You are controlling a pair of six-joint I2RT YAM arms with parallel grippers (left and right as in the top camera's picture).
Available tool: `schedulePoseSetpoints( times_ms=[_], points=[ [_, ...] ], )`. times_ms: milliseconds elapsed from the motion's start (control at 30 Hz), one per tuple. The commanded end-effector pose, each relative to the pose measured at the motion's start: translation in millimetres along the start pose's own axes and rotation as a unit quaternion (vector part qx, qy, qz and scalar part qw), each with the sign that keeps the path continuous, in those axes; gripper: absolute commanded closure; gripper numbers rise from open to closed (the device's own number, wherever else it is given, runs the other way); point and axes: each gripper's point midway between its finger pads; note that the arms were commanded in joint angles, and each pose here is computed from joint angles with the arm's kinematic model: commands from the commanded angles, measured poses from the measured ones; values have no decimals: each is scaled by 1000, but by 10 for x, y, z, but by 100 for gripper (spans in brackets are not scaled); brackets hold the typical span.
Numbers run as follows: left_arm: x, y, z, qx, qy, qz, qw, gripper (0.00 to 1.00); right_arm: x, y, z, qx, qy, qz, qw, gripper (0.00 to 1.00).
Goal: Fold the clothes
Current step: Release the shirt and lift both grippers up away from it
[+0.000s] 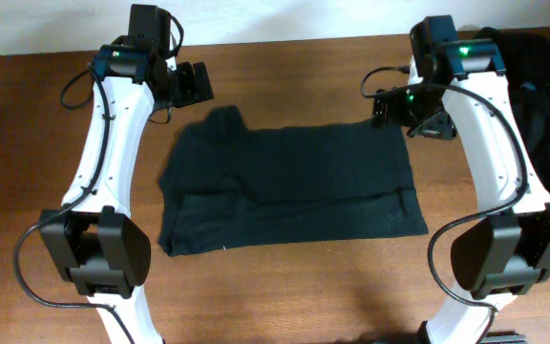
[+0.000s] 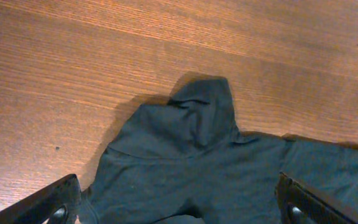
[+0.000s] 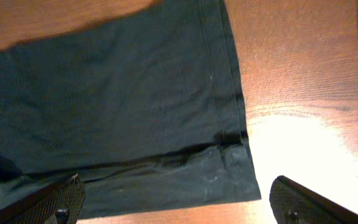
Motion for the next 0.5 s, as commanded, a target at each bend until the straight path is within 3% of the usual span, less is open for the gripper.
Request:
schedulePoseSetpoints(
  times_ms=[0, 167, 333, 467],
  points=[
    [60, -45, 5, 3, 8, -12, 1000, 1, 120, -154, 25, 11, 3, -27, 1000, 1],
    [78, -45, -3, 1, 9, -16, 1000, 1, 147, -174, 31, 11, -20, -33, 999, 1],
    [164, -48, -32, -3, 80, -34, 996, 1, 226, -181, -11, 8, -51, -48, 998, 1],
    [129, -45, 57, 5, 95, -22, 995, 1, 455, -214, -134, 22, -44, -89, 995, 0]
  ],
)
Point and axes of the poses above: each gripper's point midway between its finger pads, its own y axis out along the fingers, its own z axis along the line the jaws close on, x = y × z, and after that the axes turned 4 degrees about -y, right-handed
